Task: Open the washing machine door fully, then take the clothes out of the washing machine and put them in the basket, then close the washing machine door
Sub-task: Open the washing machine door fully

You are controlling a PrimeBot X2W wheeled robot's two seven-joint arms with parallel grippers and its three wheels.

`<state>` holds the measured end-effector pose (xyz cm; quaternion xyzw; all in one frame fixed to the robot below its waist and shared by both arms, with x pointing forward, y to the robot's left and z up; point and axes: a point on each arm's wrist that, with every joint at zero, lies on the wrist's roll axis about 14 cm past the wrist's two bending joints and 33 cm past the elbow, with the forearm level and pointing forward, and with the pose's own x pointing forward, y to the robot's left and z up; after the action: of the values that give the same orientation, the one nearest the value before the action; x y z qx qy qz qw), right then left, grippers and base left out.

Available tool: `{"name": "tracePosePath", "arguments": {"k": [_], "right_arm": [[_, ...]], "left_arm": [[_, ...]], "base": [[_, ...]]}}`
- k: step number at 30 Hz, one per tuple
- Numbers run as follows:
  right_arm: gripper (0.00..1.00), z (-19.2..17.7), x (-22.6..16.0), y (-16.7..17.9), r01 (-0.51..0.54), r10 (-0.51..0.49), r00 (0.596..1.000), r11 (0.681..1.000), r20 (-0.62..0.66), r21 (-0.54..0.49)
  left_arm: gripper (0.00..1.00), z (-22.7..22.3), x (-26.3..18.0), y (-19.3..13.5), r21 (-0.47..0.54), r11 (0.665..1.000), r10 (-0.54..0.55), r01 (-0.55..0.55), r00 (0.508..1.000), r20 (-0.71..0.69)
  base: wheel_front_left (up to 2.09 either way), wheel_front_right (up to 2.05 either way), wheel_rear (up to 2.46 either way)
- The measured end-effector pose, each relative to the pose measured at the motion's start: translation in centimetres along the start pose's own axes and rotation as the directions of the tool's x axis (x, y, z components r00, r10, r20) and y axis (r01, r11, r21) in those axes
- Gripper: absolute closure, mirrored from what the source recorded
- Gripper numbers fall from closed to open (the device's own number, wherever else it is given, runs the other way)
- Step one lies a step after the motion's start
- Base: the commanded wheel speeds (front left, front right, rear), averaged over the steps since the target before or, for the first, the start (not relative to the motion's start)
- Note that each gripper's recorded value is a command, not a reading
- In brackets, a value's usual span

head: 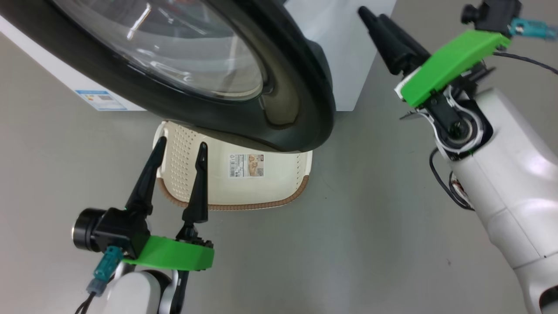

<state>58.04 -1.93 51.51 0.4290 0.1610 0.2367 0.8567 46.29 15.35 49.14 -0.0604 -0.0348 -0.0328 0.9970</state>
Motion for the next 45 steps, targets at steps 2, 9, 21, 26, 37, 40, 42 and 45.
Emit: {"name": "tracePosePath", "arguments": {"k": [2,9,21,26,37,40,42,45], "right_arm": [[0.0,0.9,-0.7,-0.9,0.021,-0.018,0.997,0.998,0.069,-0.052],[0.0,3.6,-3.8,-3.8,0.122,-0.048,0.969,0.946,0.241,-0.3],[0.0,5.7,-10.3,-5.4,0.297,-0.071,0.911,0.795,0.406,-0.528],[0.0,5.1,-13.0,-6.0,0.363,-0.105,0.886,0.763,0.451,-0.535],[0.0,4.3,-16.4,-5.4,0.418,-0.112,0.858,0.721,0.501,-0.553],[0.0,3.4,-16.8,-5.6,0.418,-0.126,0.862,0.724,0.49,-0.548],[0.0,2.9,-17.0,-5.9,0.419,-0.138,0.865,0.728,0.482,-0.543],[0.0,1.9,-16.9,-5.9,0.405,-0.142,0.877,0.732,0.46,-0.547]], "left_arm": [[0.0,0.0,0.1,-0.1,-0.003,1.0,-0.002,0.002,1.0,0.001],[0.0,0.4,0.5,-0.3,-0.012,1.0,-0.005,0.005,1.0,0.018],[0.0,0.9,0.3,-1.3,-0.022,0.999,-0.026,0.027,0.999,0.029],[0.0,1.0,-0.2,-1.4,-0.023,0.999,-0.03,0.03,0.999,0.027],[0.0,1.3,-0.5,-1.6,-0.021,0.999,-0.036,0.037,0.999,0.038],[0.0,1.3,-0.4,-1.6,-0.021,0.999,-0.038,0.039,0.999,0.038],[0.0,1.2,-0.4,-1.7,-0.022,0.999,-0.04,0.04,0.999,0.037],[0.0,1.2,-0.4,-1.9,-0.022,0.999,-0.044,0.045,0.998,0.038]], "base": [[0.0,0.0,0.0],[0.0,0.0,0.0],[0.0,0.0,0.0],[0.0,0.0,0.0],[0.0,0.0,0.0],[0.0,0.0,0.0],[0.0,0.0,0.0],[0.0,0.0,0.0]]}}
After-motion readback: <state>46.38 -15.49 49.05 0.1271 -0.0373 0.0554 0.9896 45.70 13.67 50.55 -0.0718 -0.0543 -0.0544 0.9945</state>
